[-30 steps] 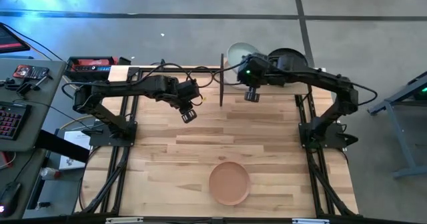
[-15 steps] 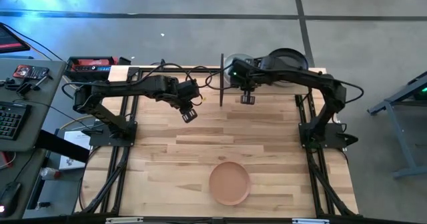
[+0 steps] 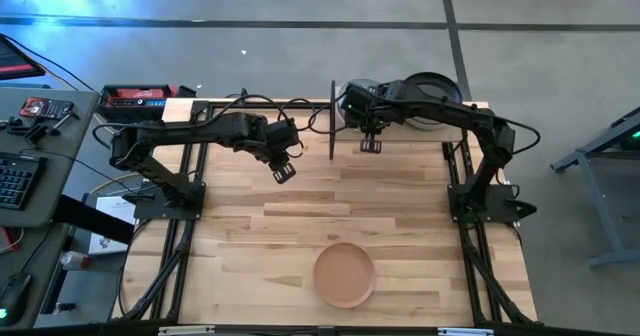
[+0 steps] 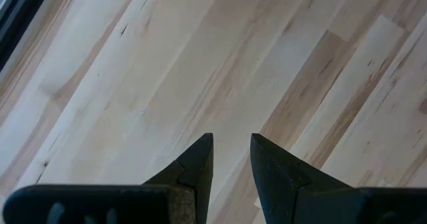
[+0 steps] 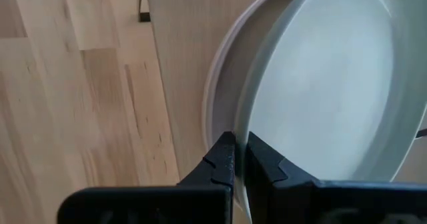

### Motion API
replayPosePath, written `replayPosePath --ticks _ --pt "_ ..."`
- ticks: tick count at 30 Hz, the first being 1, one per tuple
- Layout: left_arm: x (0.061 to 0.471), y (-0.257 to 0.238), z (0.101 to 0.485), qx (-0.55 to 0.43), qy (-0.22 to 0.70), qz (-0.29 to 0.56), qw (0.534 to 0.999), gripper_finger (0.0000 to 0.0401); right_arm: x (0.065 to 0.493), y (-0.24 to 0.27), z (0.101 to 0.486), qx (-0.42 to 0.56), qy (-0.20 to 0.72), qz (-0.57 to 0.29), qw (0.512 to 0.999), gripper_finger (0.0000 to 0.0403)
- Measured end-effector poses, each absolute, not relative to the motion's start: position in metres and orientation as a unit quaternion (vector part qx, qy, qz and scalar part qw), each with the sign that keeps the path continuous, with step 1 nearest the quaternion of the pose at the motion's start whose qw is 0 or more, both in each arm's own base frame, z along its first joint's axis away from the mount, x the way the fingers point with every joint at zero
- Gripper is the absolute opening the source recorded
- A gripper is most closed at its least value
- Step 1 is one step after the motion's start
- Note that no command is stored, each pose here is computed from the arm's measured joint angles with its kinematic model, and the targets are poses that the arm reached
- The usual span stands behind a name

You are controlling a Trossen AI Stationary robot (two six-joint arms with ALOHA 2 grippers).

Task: Place and stack plates onto a shelf
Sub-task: Stack the blue plate on top of the gray plate on the shelf

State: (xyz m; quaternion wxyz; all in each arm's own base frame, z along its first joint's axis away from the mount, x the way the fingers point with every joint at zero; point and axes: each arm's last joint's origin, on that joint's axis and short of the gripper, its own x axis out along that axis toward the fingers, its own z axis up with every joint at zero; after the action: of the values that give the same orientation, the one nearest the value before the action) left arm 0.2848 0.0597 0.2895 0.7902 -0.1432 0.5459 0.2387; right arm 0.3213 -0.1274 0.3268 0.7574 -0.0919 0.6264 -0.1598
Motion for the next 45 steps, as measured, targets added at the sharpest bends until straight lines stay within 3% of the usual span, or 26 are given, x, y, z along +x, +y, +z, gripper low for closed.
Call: replayPosePath --ticks 41,45 --pt "0.2848 0.0597 0.2895 -0.144 0.546 0.239 0.790 0.0090 0.3185 -0.1292 0.3266 -0.050 0.624 -0.200 0.754 0.0001" --pt "0.2848 0.0597 0.2895 -0.144 0.546 0.239 0.790 0.0090 0.3177 -0.1307 0.3265 -0.044 0.624 -0.200 0.754 0.0022"
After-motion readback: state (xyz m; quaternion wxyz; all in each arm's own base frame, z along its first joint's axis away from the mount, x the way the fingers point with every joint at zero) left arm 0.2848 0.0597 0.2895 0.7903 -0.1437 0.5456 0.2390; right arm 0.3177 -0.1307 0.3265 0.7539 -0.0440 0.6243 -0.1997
